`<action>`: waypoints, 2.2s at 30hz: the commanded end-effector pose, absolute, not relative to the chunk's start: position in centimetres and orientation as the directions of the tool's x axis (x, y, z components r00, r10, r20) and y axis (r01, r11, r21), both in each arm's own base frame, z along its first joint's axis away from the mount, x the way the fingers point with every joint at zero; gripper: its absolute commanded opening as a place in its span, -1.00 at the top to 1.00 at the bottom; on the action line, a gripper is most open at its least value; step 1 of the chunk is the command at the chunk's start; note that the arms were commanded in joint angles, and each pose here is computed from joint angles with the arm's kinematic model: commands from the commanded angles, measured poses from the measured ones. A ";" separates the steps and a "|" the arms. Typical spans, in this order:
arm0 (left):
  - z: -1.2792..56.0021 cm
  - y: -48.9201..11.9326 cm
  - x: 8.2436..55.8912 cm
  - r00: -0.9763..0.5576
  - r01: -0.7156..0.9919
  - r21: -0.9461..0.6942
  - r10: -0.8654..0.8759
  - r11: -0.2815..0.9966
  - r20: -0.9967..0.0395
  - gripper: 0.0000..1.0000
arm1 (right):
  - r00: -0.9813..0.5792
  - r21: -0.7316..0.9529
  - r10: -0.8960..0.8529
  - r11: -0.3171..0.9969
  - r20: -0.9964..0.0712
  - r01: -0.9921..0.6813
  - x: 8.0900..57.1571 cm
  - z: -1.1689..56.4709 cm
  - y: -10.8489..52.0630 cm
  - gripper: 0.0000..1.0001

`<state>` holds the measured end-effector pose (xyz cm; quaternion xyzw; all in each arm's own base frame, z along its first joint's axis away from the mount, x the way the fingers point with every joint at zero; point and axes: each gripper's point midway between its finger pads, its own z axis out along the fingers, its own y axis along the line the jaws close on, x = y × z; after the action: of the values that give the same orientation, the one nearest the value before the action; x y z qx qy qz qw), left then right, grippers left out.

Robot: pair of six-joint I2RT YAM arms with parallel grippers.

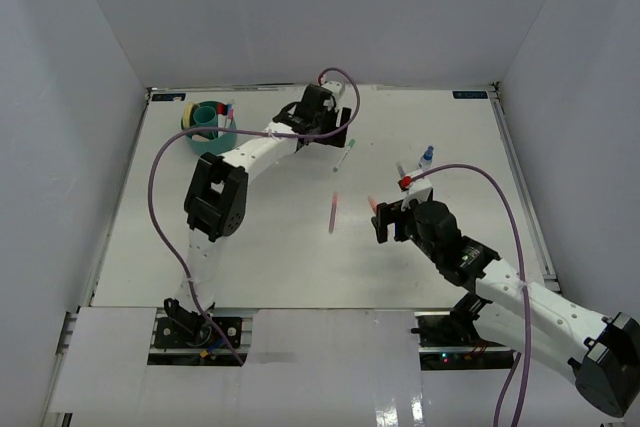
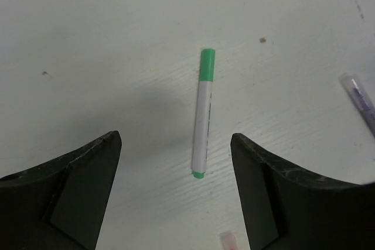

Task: Sort the stationery into containers
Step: Move the pen to the center of the board.

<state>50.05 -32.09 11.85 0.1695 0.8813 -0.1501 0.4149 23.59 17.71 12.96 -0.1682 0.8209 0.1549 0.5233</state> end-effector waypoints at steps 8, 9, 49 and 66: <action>7.9 -36.0 48.6 -0.628 0.421 -0.086 0.222 0.903 -0.746 -0.53 | -0.431 0.107 -0.086 0.909 -0.898 -0.404 22.9 12.1 16.9 -0.85; 7.3 -35.9 48.6 -0.635 0.416 -0.082 0.225 0.906 -0.739 -0.48 | -0.435 0.110 -0.086 0.907 -0.896 -0.406 22.8 11.9 16.9 -0.85; 2.9 -20.2 28.8 -0.870 0.274 -0.018 0.240 0.962 -0.431 0.53 | -0.450 0.142 -0.084 0.884 -0.889 -0.446 22.6 11.1 18.0 -0.86; 3.4 -23.1 35.0 -0.858 0.263 -0.027 0.221 0.964 -0.463 0.13 | -0.433 0.146 -0.068 0.885 -0.899 -0.442 22.2 11.2 17.5 -0.86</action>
<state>33.69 -22.63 2.70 0.1281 0.9647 -0.0354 0.2275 21.75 17.37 10.19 -0.1636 0.8374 0.1766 0.4908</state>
